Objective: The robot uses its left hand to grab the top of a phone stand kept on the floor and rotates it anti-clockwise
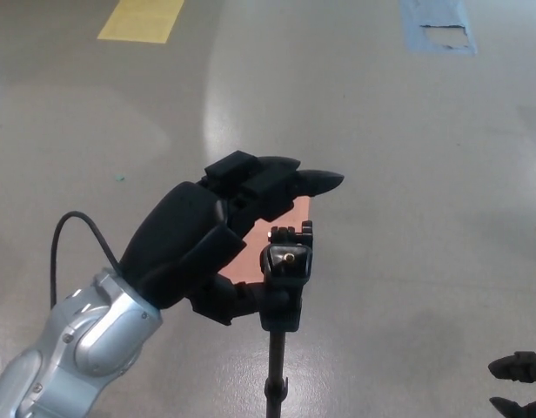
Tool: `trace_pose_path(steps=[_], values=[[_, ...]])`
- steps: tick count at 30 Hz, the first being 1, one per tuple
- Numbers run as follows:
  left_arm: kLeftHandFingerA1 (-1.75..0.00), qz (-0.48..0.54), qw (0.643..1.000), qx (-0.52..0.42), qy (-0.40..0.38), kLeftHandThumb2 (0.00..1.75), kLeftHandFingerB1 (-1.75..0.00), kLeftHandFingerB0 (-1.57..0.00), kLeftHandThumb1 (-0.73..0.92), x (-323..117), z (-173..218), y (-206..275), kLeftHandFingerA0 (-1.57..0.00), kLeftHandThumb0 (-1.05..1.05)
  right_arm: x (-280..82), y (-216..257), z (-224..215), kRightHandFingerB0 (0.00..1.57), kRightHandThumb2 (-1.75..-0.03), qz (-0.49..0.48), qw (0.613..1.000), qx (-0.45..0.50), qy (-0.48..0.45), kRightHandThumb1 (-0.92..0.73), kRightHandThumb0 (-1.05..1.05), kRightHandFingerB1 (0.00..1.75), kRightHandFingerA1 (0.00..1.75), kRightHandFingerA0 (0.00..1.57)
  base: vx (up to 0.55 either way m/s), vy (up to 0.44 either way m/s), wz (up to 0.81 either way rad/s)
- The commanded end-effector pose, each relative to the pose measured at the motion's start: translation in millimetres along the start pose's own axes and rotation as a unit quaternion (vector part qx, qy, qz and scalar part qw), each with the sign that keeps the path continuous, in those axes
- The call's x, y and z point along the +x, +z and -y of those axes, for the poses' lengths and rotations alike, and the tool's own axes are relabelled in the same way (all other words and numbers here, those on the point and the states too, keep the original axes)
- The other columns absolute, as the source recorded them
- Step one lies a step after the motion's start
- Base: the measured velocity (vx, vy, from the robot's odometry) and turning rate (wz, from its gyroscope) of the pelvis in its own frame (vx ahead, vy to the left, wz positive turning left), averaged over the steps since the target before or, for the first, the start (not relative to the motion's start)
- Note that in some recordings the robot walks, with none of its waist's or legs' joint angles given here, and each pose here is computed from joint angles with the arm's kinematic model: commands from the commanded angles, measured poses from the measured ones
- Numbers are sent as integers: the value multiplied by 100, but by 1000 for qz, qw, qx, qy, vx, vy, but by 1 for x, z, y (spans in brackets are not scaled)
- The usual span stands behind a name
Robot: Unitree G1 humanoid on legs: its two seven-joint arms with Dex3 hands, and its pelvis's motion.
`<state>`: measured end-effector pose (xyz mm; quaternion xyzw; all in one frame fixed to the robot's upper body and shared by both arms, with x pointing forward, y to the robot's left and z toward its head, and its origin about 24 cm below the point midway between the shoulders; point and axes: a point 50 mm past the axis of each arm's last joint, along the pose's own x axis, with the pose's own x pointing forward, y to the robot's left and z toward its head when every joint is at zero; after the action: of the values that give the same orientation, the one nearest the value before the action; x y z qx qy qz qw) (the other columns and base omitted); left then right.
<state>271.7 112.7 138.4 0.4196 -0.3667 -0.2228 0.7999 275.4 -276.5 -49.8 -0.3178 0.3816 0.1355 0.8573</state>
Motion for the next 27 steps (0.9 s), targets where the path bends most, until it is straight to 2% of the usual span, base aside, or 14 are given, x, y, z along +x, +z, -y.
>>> trace_pose_path(steps=[1,10,11,16,17,22,23,27], values=[[-52,6,1000,11,-8,82,-51,-13,24,1,2,3,-12,-20,-1,0,6,14,-79,-7,1000,0,-7,-69,-47,36,46,34,0,0,0],[-52,9,1000,18,-18,82,-51,-13,24,2,9,4,-13,-20,-2,1,8,13,-79,-5,1000,-4,-5,-70,-46,36,46,34,0,0,0],[-32,8,1000,18,-20,53,-32,-32,42,2,11,4,-30,-37,-2,1,8,13,-79,-5,1000,-4,-3,-70,-47,36,46,32,0,0,0],[-32,6,1000,18,-20,53,-33,-33,43,1,12,4,-30,-36,-2,0,7,13,-79,-6,1000,-4,-3,-70,-46,36,46,33,0,0,0],[-44,3,1000,21,-23,58,-37,-56,60,1,13,4,-70,-21,-2,0,7,13,-79,-6,1000,-4,-3,-70,-46,36,45,31,0,0,0],[-44,-3,999,25,-29,58,-37,-56,60,1,14,3,-70,-21,-2,0,7,13,-79,-7,1000,-4,-3,-70,-46,36,45,31,0,0,0],[-96,-5,999,32,-28,57,-48,-90,59,2,14,3,-93,-18,-2,1,7,12,-79,-7,1000,-3,-3,-69,-47,36,47,34,0,0,0],[-98,-8,999,43,-24,57,-49,-91,58,2,14,2,-92,-19,-1,2,8,12,-79,-6,1000,-1,-3,-70,-47,36,47,34,0,0,0]])
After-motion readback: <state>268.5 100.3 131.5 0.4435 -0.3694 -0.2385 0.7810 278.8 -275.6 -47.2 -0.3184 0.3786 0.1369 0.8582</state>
